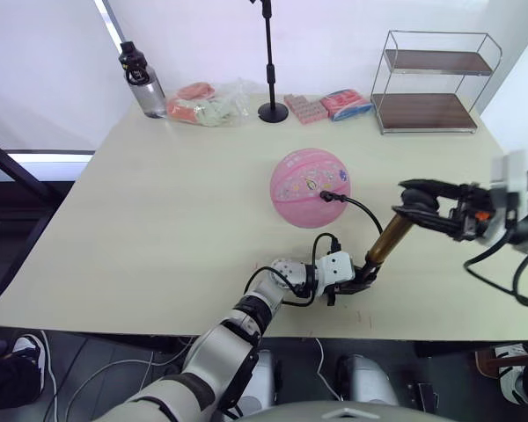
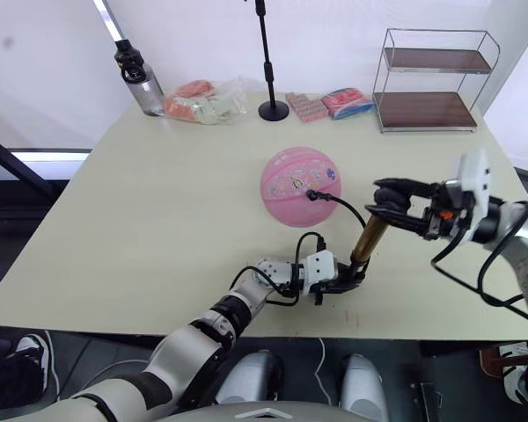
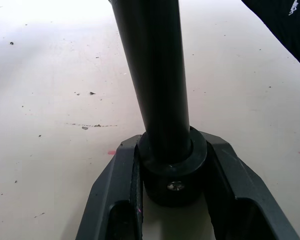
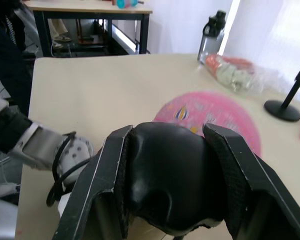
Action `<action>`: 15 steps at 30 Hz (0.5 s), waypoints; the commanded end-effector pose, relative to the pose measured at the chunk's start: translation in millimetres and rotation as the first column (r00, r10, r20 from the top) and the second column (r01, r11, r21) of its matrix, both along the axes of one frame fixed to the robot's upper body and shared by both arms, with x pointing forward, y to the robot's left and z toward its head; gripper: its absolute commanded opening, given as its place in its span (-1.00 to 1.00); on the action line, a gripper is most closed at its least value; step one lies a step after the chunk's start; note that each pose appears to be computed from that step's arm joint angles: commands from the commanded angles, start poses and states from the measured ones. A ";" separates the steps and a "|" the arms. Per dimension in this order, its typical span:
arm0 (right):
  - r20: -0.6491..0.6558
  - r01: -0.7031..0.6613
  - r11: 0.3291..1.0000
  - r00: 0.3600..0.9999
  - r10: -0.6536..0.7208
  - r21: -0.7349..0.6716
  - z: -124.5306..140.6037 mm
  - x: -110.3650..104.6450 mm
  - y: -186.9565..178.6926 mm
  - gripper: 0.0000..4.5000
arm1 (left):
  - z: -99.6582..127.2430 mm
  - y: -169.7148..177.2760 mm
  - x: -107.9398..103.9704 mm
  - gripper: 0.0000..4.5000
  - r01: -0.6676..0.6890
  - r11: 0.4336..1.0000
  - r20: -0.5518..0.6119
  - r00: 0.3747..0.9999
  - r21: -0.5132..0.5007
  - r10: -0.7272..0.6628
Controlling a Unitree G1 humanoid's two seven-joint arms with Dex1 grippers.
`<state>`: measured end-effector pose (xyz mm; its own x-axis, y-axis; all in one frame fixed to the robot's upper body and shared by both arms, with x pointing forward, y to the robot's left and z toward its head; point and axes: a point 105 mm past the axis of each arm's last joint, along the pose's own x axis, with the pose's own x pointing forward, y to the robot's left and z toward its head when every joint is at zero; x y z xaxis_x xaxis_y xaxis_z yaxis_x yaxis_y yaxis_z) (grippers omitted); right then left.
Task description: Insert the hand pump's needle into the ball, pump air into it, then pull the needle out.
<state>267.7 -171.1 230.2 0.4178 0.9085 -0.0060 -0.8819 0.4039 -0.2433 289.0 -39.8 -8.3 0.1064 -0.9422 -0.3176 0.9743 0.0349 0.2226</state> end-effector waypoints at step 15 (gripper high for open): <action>0.185 0.058 0.998 0.981 -0.061 0.022 84.6 -10.4 -17.3 -0.27 | -56.4 27.3 -34.1 -0.51 0.072 0.977 -0.153 0.987 0.199 -0.041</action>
